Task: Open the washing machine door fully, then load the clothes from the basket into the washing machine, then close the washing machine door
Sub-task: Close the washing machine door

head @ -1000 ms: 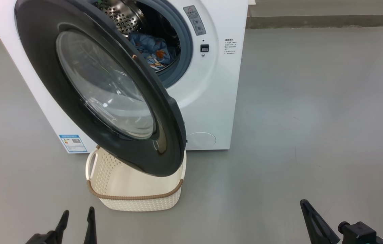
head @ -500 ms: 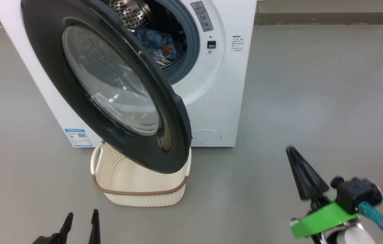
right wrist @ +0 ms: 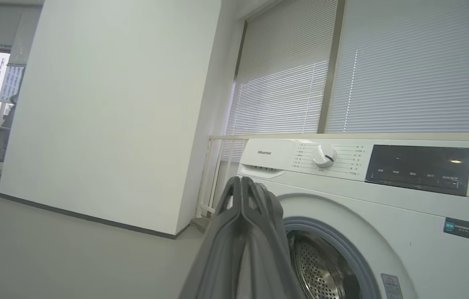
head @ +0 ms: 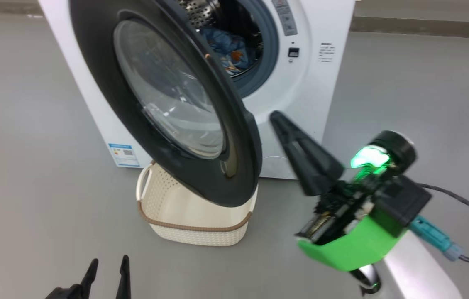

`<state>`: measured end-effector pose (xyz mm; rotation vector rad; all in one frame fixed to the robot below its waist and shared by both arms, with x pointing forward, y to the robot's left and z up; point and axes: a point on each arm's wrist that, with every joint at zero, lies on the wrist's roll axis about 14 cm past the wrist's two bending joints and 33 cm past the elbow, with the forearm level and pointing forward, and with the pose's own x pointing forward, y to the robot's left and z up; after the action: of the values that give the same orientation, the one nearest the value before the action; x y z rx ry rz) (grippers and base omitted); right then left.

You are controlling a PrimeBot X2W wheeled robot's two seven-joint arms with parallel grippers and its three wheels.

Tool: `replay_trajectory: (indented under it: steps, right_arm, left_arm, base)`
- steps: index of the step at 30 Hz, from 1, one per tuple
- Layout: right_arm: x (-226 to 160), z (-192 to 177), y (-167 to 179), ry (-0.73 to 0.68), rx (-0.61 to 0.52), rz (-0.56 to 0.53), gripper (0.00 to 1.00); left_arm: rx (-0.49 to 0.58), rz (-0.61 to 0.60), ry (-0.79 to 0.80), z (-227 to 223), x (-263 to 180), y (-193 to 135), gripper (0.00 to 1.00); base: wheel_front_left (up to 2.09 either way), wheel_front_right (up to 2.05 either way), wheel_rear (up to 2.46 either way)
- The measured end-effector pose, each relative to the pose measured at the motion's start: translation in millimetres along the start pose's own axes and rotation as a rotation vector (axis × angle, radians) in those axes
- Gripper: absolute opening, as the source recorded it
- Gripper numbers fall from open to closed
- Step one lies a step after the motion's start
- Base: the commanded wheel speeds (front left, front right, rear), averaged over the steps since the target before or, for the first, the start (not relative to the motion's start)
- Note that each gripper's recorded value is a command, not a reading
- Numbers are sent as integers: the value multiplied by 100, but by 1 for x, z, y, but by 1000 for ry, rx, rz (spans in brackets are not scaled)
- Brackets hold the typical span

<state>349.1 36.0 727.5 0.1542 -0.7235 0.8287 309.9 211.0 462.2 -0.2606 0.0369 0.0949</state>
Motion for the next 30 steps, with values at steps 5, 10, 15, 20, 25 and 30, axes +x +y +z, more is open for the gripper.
replay_trajectory:
  steps: [5, 10, 15, 20, 25, 30]
  right_arm:
    - [5, -30, 36, 68, 98, 100, 0]
    - [-5, -76, 53, 195, 170, 131, 0]
    - [-17, -114, 53, 295, 225, 117, 0]
    - [-28, -157, 40, 390, 270, 84, 0]
    - [-23, -174, 26, 400, 270, 72, 0]
    - [-20, -195, 13, 410, 278, 69, 0]
  left_arm:
    - [-18, 13, 5, -2, -5, 1, 100]
    - [-41, 44, 6, -2, -5, 6, 100]
    - [-52, 62, 17, -5, -2, 7, 100]
    - [-77, 71, 27, -6, 10, 3, 100]
    - [-85, 73, 40, -9, 18, 1, 100]
    - [-94, 84, 53, -12, 29, -1, 100]
  base:
    - [0, 0, 0]
    - [0, 0, 0]
    - [0, 0, 0]
    - [0, 0, 0]
    - [0, 0, 0]
    - [0, 0, 0]
